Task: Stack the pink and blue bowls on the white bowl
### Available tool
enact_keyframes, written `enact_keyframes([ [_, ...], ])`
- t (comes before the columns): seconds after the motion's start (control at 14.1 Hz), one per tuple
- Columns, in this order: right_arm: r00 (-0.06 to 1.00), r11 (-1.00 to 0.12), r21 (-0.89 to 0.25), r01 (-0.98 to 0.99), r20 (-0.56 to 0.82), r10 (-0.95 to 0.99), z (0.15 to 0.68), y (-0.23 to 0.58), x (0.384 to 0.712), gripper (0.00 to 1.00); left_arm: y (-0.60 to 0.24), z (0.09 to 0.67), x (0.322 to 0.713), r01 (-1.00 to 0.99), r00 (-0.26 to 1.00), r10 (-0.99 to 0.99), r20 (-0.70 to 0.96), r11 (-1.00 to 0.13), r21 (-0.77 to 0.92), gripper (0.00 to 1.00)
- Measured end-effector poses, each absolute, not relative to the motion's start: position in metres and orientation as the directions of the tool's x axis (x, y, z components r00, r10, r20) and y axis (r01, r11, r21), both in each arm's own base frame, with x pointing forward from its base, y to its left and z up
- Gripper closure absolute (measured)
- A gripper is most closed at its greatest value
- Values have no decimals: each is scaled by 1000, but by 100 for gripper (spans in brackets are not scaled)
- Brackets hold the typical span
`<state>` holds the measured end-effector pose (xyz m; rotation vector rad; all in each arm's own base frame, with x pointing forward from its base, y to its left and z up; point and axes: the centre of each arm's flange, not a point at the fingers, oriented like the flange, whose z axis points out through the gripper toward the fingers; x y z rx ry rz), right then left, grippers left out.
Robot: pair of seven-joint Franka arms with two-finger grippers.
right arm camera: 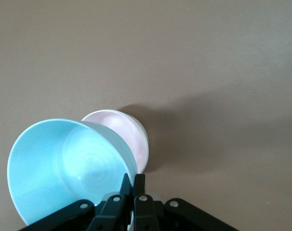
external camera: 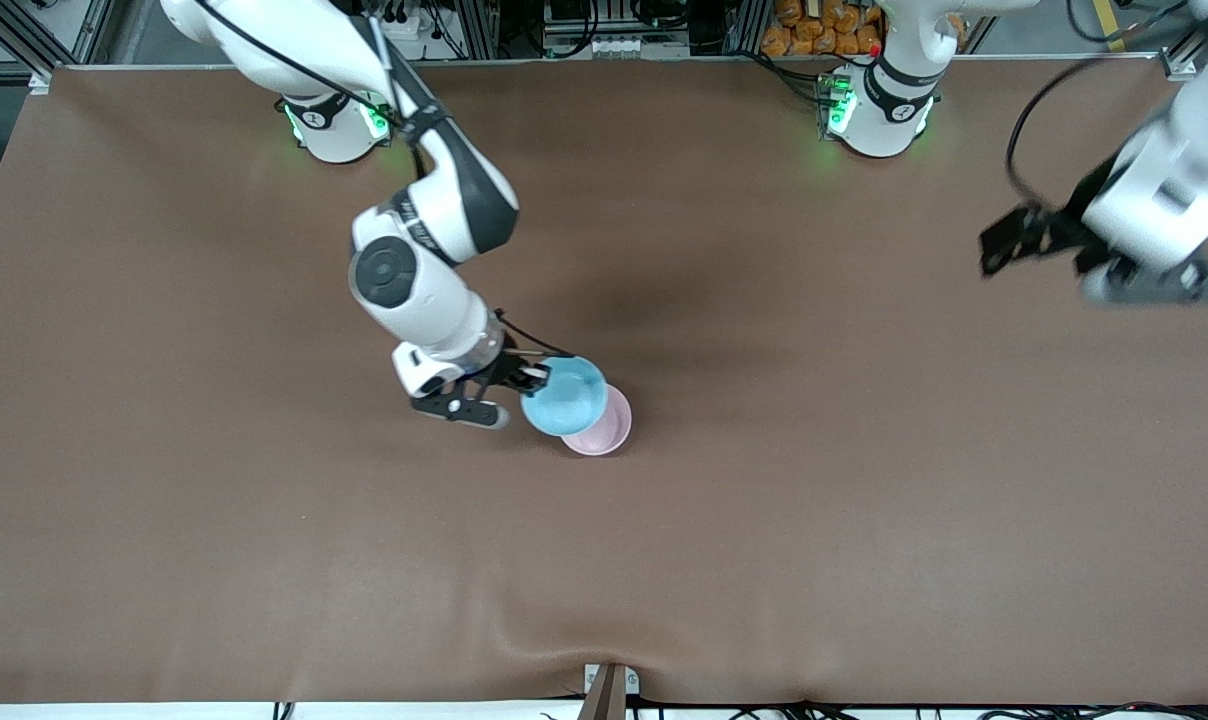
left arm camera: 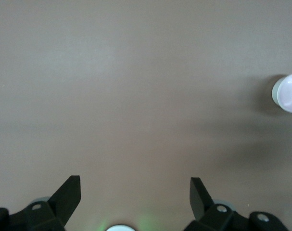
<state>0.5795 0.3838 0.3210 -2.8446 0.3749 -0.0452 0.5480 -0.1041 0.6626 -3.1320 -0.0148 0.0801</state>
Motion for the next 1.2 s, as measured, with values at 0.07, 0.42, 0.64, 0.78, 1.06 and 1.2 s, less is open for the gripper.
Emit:
enact_keyframes([
  [0.07, 966, -930, -274, -246, 4, -257, 312, 388, 579, 96, -99, 671, 542, -2, 999, -1, -43, -1000, -9, 0],
  [0.42, 965, -930, -275, -245, 26, -262, 269, 397, 579, 96, -63, 673, 542, -35, 998, -34, -46, -999, -9, 0],
  [0.64, 967, -934, -264, -240, 20, -255, 251, 402, 575, 96, -59, 686, 525, -31, 999, -30, -41, -999, -11, 0],
  [0.78, 967, -934, -264, -240, 20, -254, 251, 402, 575, 96, -47, 684, 523, -39, 998, -39, -43, -999, -10, 0],
  [1.06, 967, -935, -260, -240, 16, -253, 250, 403, 574, 96, -21, 677, 527, -50, 998, -49, -48, -999, -4, 0],
  [1.2, 968, -936, -260, -237, 15, -249, 250, 405, 572, 91, -24, 674, 528, -55, 997, -54, -52, -998, -4, 0],
])
